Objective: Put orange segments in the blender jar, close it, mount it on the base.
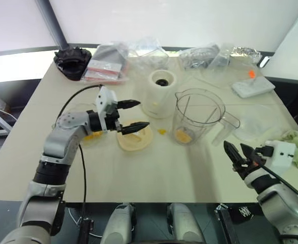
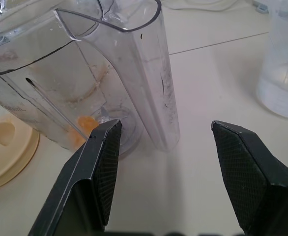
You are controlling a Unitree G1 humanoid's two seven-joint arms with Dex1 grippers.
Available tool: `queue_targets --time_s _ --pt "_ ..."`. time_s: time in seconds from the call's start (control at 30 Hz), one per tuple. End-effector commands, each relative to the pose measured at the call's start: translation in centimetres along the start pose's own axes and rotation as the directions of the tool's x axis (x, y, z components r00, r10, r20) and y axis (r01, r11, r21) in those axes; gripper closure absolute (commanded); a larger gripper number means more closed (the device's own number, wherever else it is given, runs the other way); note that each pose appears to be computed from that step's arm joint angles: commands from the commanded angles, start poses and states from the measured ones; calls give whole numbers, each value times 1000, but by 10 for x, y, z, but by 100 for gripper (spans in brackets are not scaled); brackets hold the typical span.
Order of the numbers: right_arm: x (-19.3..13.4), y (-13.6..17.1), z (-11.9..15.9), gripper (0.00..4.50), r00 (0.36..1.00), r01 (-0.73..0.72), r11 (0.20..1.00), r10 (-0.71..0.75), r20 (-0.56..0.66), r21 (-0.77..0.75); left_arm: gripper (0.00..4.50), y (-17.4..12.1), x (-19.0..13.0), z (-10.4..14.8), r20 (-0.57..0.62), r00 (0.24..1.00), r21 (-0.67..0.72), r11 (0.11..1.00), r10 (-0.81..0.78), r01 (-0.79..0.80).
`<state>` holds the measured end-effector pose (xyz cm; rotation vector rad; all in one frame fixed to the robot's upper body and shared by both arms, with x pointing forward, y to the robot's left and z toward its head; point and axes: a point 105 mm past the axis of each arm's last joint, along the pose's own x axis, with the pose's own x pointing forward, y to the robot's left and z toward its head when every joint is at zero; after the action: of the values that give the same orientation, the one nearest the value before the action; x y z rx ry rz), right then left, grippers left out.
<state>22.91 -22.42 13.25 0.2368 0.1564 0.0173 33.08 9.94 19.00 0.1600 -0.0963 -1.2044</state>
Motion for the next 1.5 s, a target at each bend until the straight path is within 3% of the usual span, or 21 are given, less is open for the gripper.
queue_targets --time_s 0.03,0.4,1.0,1.07,1.1,1.17,1.5 --pt "5 11 9 150 999 -37 999 37 38 -4 0 3 3 13 27 1000 49 999 4 -6" --pt "30 15 8 150 998 -62 998 63 25 -29 0 10 4 23 35 998 73 995 61 -63" --pt "69 -8 19 150 990 102 989 -91 111 -103 0 0 5 25 22 996 75 993 89 -91" --pt "71 -10 21 233 986 120 987 -106 127 -106 0 0 5 26 22 996 77 993 91 -92" --pt "72 -11 21 307 985 129 986 -114 132 -105 0 0 5 26 23 996 78 993 92 -93" --pt "73 -11 20 350 983 140 985 -126 135 -99 0 0 6 26 24 995 79 992 93 -94" --pt "70 -10 31 348 974 161 982 -142 178 -96 0 1 4 24 20 995 79 992 100 -101"
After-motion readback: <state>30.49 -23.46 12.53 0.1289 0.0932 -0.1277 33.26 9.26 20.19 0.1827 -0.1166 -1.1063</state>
